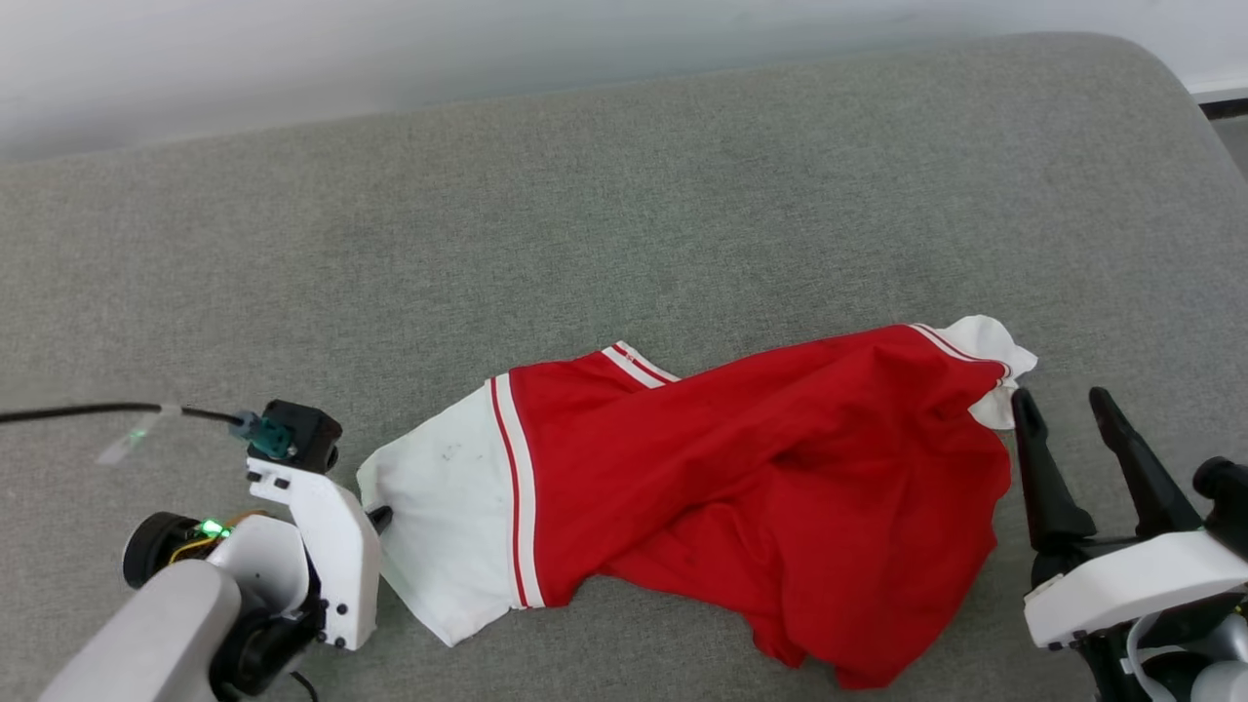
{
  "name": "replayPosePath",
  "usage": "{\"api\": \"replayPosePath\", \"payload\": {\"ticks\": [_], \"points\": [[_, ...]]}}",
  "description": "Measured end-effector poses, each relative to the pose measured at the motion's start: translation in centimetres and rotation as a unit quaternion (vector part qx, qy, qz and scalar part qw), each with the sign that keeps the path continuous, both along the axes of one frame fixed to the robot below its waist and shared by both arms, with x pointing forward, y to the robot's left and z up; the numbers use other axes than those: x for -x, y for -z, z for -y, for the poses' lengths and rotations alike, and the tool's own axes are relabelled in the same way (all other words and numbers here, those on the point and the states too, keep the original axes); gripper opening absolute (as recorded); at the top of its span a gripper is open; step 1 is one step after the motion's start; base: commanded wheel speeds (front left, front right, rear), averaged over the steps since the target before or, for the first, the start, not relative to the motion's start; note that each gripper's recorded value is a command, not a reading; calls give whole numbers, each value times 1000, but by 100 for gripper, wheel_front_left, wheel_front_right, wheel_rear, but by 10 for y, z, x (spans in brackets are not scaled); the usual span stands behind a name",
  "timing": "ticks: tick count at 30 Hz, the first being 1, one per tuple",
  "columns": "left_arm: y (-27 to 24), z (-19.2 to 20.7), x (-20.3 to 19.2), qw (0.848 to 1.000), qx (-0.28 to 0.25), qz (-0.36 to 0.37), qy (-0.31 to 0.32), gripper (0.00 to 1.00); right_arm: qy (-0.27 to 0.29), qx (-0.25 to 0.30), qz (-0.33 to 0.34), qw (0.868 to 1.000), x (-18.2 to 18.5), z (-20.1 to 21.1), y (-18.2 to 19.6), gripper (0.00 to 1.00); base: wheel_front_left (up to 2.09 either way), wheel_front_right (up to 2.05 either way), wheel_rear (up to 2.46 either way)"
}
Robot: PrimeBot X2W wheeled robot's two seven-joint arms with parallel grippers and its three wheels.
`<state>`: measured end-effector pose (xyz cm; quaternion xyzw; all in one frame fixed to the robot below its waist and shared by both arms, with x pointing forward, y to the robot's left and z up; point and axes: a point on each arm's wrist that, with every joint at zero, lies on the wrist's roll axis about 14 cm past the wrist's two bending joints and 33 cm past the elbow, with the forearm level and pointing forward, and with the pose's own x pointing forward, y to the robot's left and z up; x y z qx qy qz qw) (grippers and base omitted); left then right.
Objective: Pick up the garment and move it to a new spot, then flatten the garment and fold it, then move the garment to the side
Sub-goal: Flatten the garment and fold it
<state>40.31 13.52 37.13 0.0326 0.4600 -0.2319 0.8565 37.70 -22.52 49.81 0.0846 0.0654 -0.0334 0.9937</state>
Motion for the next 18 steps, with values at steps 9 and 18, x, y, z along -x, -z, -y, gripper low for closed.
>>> {"api": "replayPosePath", "payload": {"ticks": [9,18], "points": [[-41,-20,-21,990,13,125,-60,0,33,-14,-2,999,-6,30,-8,100,0,0,0],[-95,-41,-32,967,9,236,-91,0,37,-32,-160,986,-22,66,42,100,0,0,0]]}}
